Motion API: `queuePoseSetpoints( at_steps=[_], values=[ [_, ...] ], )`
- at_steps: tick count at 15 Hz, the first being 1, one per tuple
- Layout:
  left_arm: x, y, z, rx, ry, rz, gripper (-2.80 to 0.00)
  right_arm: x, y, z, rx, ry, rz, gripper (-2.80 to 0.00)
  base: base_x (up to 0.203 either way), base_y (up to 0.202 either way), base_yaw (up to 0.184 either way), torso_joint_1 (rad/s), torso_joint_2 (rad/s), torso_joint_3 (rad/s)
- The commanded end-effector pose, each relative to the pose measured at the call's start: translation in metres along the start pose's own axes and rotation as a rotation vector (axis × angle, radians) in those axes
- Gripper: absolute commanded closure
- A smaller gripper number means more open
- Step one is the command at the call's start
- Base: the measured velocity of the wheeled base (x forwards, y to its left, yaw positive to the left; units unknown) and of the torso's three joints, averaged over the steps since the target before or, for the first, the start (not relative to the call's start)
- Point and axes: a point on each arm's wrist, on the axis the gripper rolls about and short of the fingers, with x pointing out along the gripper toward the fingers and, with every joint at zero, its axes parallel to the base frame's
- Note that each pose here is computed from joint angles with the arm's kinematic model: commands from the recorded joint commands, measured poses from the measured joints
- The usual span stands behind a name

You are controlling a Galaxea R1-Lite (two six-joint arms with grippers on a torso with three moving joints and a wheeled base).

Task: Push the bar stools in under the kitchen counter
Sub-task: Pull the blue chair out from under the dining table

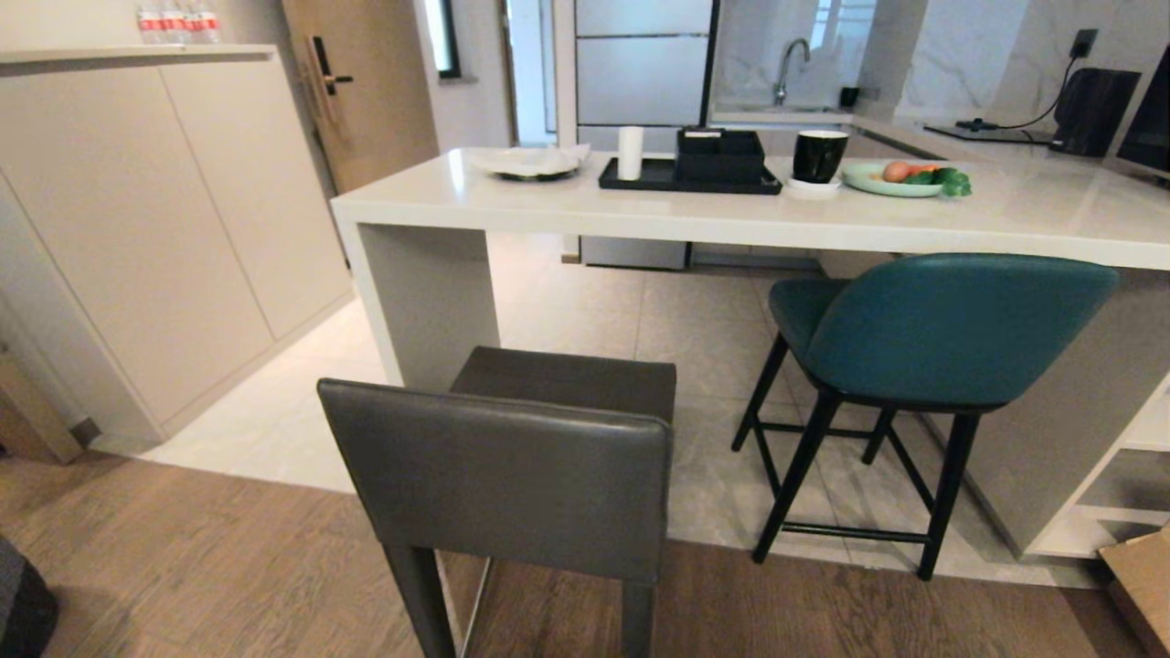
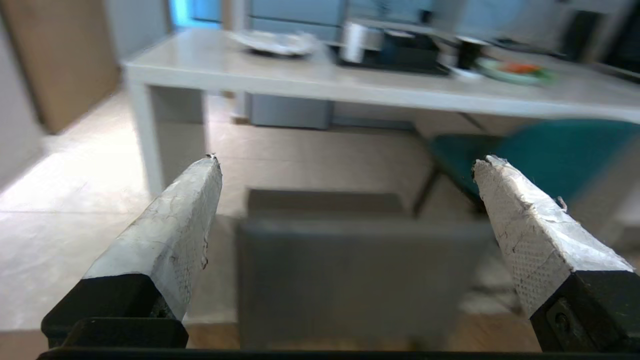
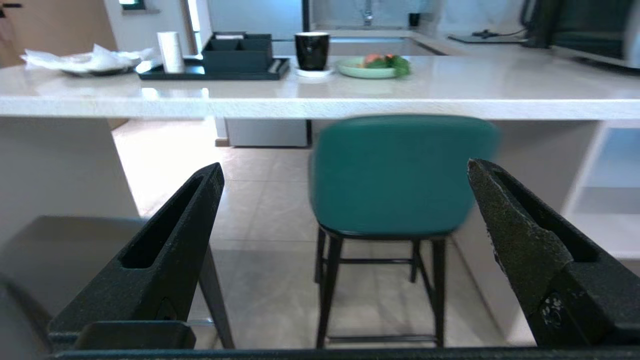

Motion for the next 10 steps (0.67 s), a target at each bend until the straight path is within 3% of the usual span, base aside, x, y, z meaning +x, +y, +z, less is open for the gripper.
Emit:
queuePoseSetpoints(
  at_steps=[1, 4, 6, 10],
  values=[
    [-0.052, -0.02, -0.002, 0.018, -0.051, -0.037, -2.8, -0.041, -0.004, -0.002, -0.003, -0.072, -0.013, -2.8, 0.0, 0.0, 0.0, 0.0, 0.0, 0.0],
    [-0.093, -0.031, -0.025, 0.027, -0.03, -0.069, -2.8, -0.072, -0.005, -0.019, -0.011, -0.056, -0.01, -2.8, 0.0, 0.0, 0.0, 0.0, 0.0, 0.0],
    [-0.106, -0.029, -0.056, 0.071, 0.046, -0.077, -2.8, -0.076, -0.006, -0.024, -0.019, -0.058, 0.0, -2.8, 0.0, 0.0, 0.0, 0.0, 0.0, 0.0],
    [-0.113, -0.02, -0.112, 0.172, 0.124, 0.02, -2.8, -0.098, -0.009, -0.029, -0.031, -0.063, 0.027, -2.8, 0.0, 0.0, 0.0, 0.0, 0.0, 0.0]
  ],
)
